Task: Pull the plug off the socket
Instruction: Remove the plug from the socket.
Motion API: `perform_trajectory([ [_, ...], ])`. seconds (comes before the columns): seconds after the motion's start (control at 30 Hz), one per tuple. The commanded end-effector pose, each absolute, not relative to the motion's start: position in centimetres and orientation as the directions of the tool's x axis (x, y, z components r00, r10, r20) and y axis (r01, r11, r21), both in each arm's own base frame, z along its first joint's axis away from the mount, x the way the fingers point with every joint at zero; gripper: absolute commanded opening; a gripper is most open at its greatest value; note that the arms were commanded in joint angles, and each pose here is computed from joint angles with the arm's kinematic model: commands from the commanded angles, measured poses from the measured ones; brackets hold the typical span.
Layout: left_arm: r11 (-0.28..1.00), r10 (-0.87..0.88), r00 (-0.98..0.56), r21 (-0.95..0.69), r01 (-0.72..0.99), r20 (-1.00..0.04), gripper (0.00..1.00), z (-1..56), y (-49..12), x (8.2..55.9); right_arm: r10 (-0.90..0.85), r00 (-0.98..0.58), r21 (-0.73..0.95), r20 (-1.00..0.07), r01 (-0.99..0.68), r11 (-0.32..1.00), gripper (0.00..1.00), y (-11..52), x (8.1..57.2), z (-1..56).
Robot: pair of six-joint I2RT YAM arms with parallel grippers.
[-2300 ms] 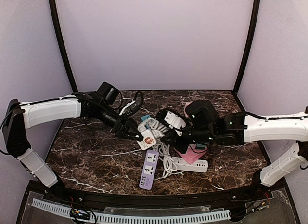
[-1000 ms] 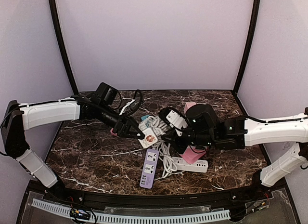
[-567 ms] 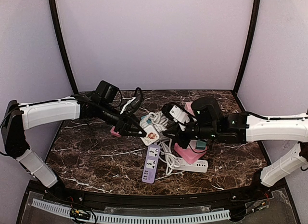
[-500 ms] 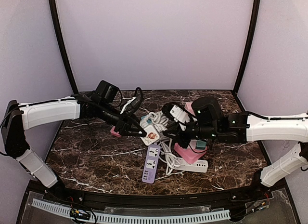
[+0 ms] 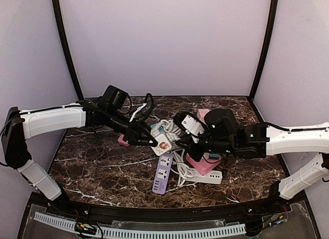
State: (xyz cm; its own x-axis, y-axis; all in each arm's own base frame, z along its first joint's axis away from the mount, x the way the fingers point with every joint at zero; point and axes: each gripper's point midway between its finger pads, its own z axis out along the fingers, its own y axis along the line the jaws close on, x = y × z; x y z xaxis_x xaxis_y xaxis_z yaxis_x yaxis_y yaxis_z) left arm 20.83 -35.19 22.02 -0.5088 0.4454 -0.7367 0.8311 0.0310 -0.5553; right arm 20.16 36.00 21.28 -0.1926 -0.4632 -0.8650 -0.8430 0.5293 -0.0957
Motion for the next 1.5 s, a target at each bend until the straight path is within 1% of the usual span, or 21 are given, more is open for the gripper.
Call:
perform_trajectory([
  [0.0, 0.171, 0.468, -0.609, -0.611, 0.773, -0.640, 0.01, 19.9, -33.1, 21.8, -0.367, -0.151, -0.149, -0.918, -0.726, 0.671, 0.00, 34.8, 21.9, 25.6],
  [0.2, 0.179, 0.449, -0.622, -0.617, 0.766, -0.642, 0.01, 20.0, -32.9, 22.3, -0.407, -0.147, -0.176, -0.902, -0.735, 0.655, 0.00, 35.9, 20.7, 24.8],
  [0.37, 0.147, 0.450, -0.616, -0.627, 0.765, -0.647, 0.01, 20.4, -33.0, 21.9, -0.389, -0.150, -0.153, -0.909, -0.748, 0.646, 0.00, 35.9, 20.9, 25.5],
  [0.53, 0.114, 0.459, -0.604, -0.632, 0.767, -0.651, 0.01, 20.7, -33.0, 21.1, -0.362, -0.165, -0.112, -0.918, -0.766, 0.633, 0.00, 35.4, 22.1, 26.5],
  [0.77, 0.082, 0.496, -0.578, -0.627, 0.774, -0.649, 0.01, 20.6, -33.2, 19.9, -0.305, -0.220, -0.040, -0.926, -0.747, 0.663, 0.00, 33.4, 25.5, 28.3],
  [0.97, 0.075, 0.495, -0.566, -0.617, 0.784, -0.659, 0.01, 20.9, -33.2, 19.8, -0.318, -0.256, -0.023, -0.913, -0.747, 0.665, 0.00, 33.0, 26.0, 27.5],
  [1.13, 0.104, 0.491, -0.565, -0.600, 0.793, -0.663, 0.01, 20.8, -33.1, 20.3, -0.356, -0.254, -0.031, -0.899, -0.774, 0.632, 0.00, 33.7, 24.8, 26.2],
  [1.23, 0.164, 0.479, -0.575, -0.575, 0.801, -0.664, 0.01, 20.3, -32.8, 21.4, -0.369, -0.234, -0.054, -0.899, -0.778, 0.626, 0.00, 34.2, 23.9, 26.0],
  [1.37, 0.215, 0.449, -0.605, -0.578, 0.787, -0.657, 0.01, 20.2, -32.2, 22.9, -0.378, -0.211, -0.071, -0.902, -0.789, 0.610, 0.00, 35.0, 22.4, 25.8],
  [1.47, 0.223, 0.433, -0.618, -0.586, 0.779, -0.657, 0.01, 20.3, -32.1, 23.4, -0.390, -0.208, -0.075, -0.897, -0.799, 0.597, 0.00, 35.7, 21.4, 25.1],
])
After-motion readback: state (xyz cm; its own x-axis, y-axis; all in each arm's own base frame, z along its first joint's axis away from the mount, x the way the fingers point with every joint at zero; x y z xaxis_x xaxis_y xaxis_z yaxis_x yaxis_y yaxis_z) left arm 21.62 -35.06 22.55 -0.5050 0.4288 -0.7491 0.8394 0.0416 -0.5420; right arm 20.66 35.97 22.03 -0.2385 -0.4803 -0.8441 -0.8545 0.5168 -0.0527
